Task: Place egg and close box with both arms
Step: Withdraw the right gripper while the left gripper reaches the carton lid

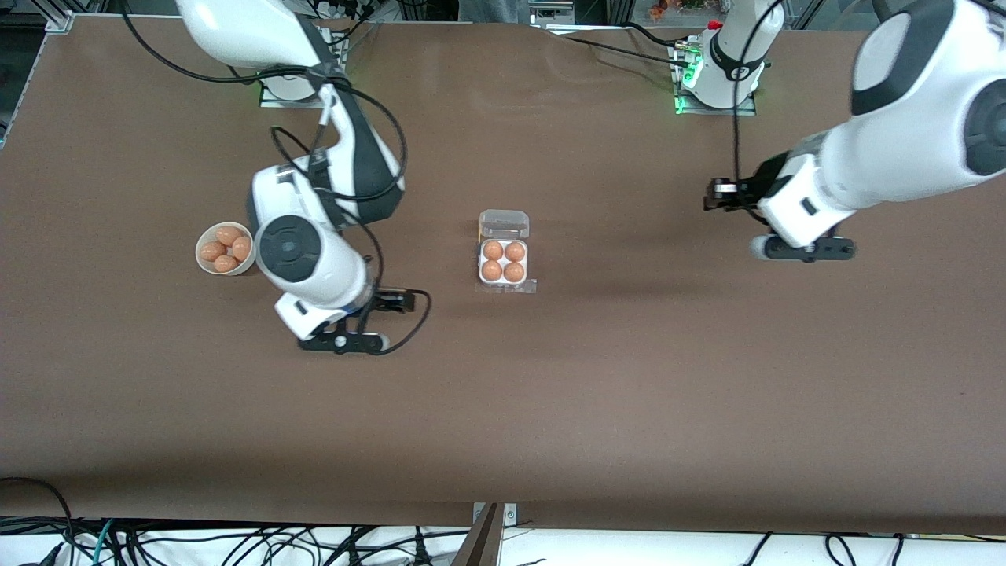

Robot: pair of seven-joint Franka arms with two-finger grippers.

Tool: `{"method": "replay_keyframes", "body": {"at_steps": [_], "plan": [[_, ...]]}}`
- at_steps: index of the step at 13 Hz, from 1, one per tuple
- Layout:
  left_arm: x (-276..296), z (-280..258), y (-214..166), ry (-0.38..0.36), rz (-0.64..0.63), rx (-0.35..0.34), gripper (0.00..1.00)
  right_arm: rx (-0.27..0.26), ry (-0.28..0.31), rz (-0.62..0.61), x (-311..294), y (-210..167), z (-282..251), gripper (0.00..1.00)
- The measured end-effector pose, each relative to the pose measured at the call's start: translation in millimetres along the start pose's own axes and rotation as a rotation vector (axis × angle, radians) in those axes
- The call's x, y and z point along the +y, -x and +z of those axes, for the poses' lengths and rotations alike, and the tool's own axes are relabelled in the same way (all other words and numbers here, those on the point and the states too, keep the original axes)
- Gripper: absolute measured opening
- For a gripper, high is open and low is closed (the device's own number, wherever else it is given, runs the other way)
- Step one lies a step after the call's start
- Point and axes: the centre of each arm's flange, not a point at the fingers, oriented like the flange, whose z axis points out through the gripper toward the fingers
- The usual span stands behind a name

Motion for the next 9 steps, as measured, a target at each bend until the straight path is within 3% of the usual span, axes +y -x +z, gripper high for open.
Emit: {"method": "replay_keyframes", "body": {"at_steps": [2,5,9], "plan": [[38,30,4,-0.011,-0.013,-0.055,0.02,0.02,-0.017,-0.032,50,-13,-23,1.0],[86,82,-3,0.008,-0.044,-0.122,0.01,0.052,-0.044,0.014,115,-5,-71,1.0],[136,160,-5,-0.027,-0.082,-0.207,0.01,0.121,0.004,0.011,180,40,-141,1.0]]}}
